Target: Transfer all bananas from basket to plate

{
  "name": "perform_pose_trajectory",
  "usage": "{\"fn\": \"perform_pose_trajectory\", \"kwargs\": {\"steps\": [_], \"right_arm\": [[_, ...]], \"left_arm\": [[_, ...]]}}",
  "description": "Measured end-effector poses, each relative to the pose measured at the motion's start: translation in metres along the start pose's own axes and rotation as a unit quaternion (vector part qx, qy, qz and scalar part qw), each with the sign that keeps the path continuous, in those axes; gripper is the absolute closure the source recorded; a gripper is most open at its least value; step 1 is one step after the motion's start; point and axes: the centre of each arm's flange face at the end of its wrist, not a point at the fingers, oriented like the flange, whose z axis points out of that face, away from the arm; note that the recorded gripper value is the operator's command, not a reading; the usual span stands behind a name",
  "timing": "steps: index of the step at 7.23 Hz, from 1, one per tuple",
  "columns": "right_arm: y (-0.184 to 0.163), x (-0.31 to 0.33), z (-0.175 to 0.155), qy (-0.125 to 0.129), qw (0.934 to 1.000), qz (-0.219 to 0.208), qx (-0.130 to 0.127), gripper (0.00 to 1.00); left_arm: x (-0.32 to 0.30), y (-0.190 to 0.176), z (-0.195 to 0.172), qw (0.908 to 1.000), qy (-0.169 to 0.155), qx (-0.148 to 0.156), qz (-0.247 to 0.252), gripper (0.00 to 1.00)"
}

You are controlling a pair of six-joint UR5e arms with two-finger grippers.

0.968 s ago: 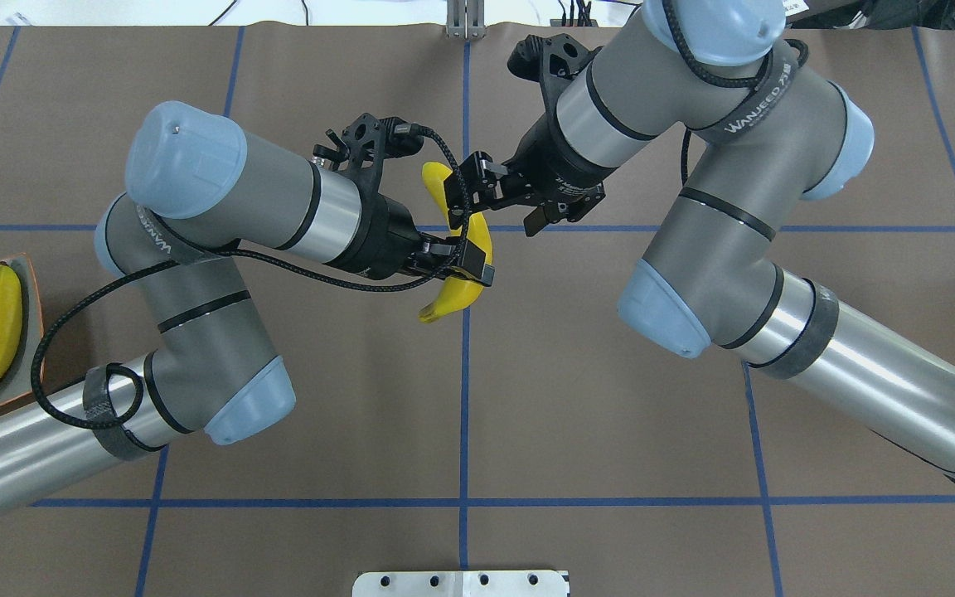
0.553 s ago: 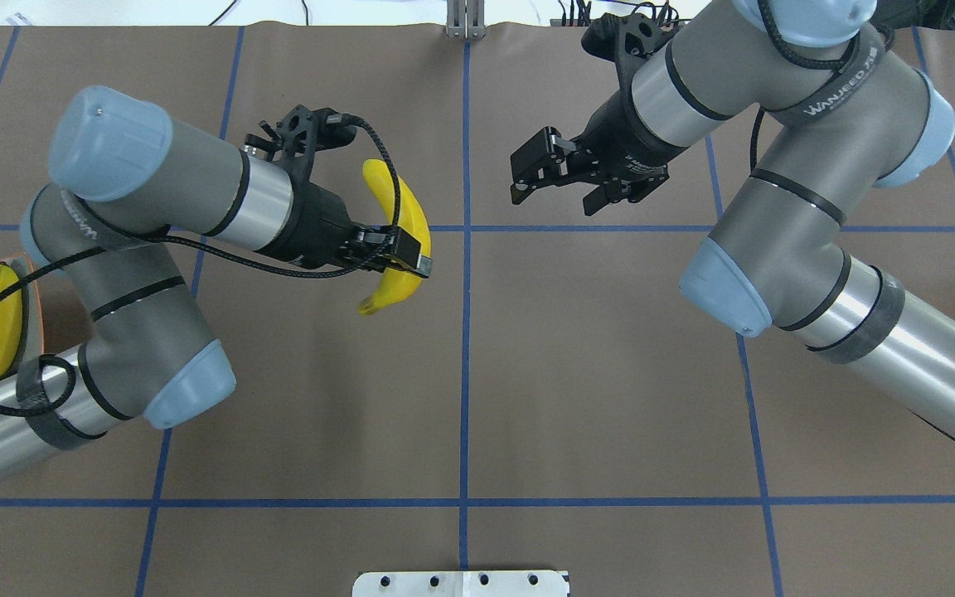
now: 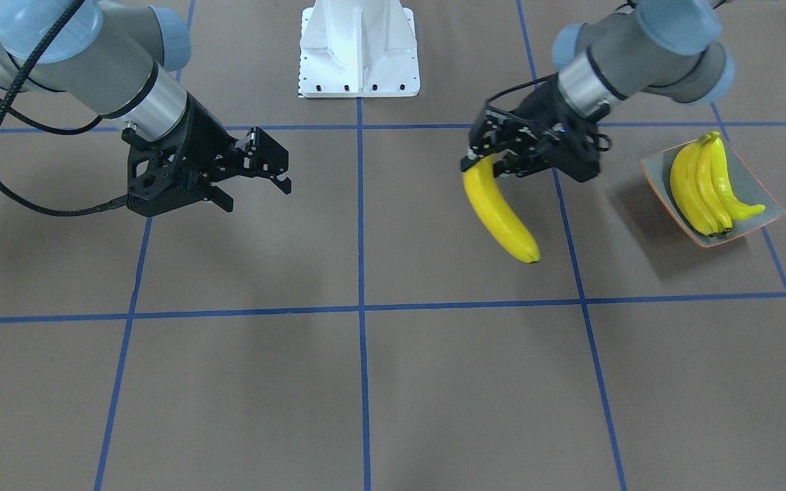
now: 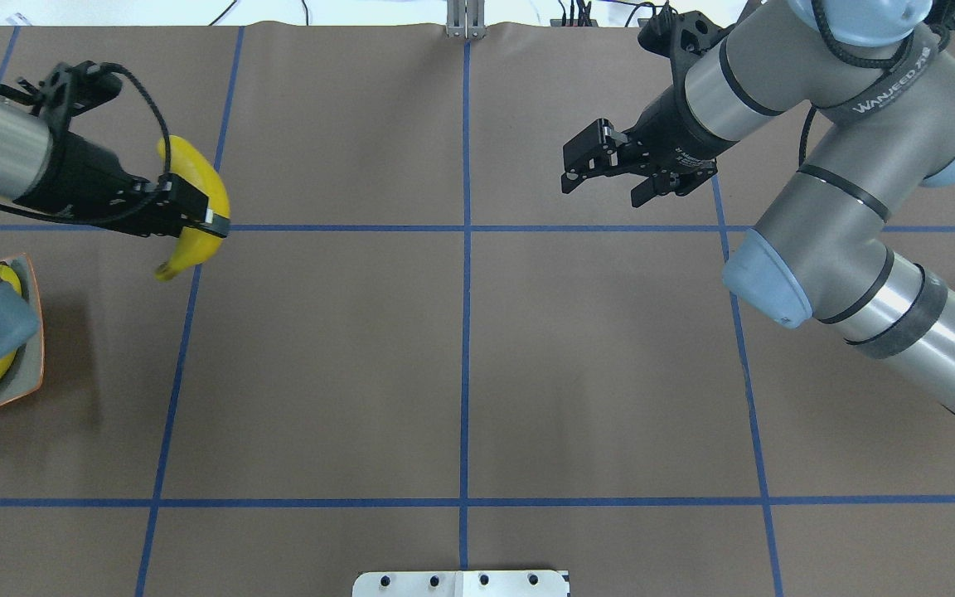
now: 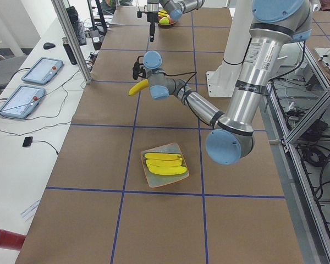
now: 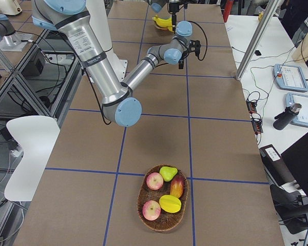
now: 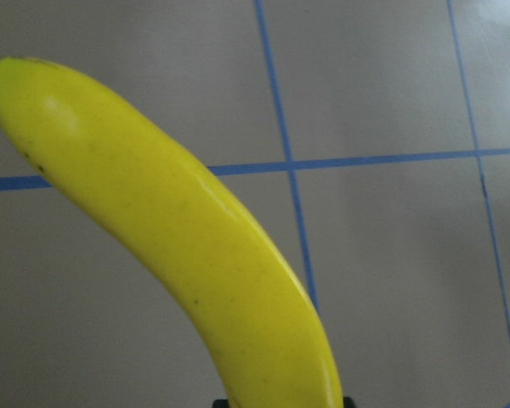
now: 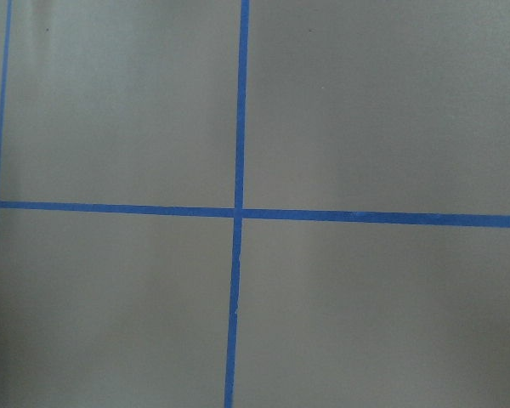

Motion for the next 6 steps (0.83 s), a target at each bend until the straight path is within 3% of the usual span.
{"fn": "perform_pose_trajectory", "kwargs": {"steps": [2, 6], "right_arm": [[0.0, 0.009, 0.001, 0.008, 0.9999, 0.004, 0.007, 0.0], [0.001, 0.017, 0.003, 0.016, 0.9997, 0.009, 0.014, 0.0]], "left_arm": [[-0.084, 0.021, -0.037, 0.9988, -0.044, 0.008, 0.02, 1.0], [-0.198, 0.076, -0.063, 0.9897, -0.127, -0.006, 0.065, 1.0]]}}
